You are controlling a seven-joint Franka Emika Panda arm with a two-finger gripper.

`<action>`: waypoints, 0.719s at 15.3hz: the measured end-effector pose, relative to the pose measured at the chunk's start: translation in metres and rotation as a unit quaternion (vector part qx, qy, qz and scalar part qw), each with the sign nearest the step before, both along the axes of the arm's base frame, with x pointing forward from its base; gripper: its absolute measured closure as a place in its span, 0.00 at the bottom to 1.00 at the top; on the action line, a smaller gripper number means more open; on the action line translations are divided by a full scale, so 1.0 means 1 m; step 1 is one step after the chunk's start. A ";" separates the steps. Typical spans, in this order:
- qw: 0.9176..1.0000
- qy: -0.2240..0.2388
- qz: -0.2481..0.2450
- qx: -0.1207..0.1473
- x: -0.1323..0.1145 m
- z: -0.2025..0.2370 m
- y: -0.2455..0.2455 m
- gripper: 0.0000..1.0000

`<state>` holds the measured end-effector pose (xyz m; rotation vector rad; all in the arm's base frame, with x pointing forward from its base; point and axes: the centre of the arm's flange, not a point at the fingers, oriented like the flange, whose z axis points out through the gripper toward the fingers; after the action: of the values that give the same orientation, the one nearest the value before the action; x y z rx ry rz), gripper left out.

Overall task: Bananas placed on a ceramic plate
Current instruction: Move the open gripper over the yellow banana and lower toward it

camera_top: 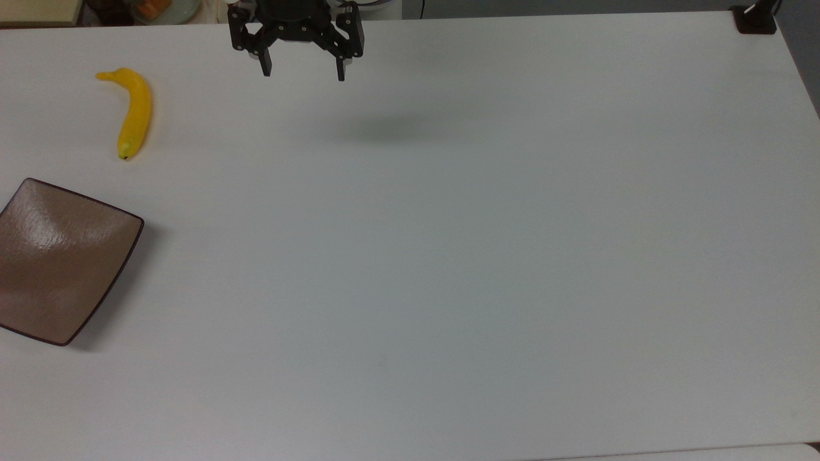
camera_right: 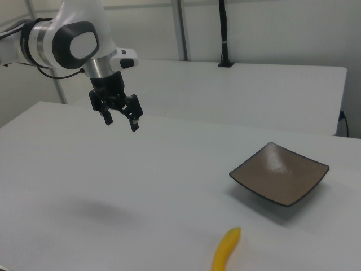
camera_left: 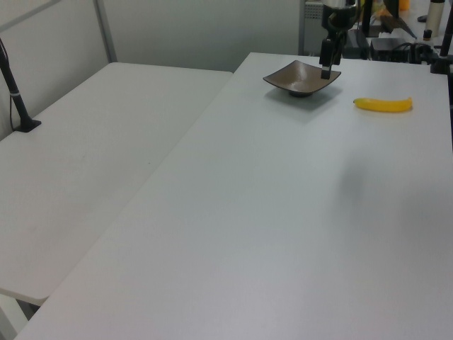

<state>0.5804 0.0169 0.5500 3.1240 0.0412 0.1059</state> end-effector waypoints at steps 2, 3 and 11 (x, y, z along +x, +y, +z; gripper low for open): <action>1.000 0.000 -0.003 0.000 0.000 0.000 -0.004 0.00; 1.000 0.000 -0.004 -0.001 0.000 0.000 -0.005 0.00; 0.999 0.016 0.003 -0.044 -0.002 -0.015 -0.030 0.00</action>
<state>0.5786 -0.0128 0.5347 3.0373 0.0538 0.0527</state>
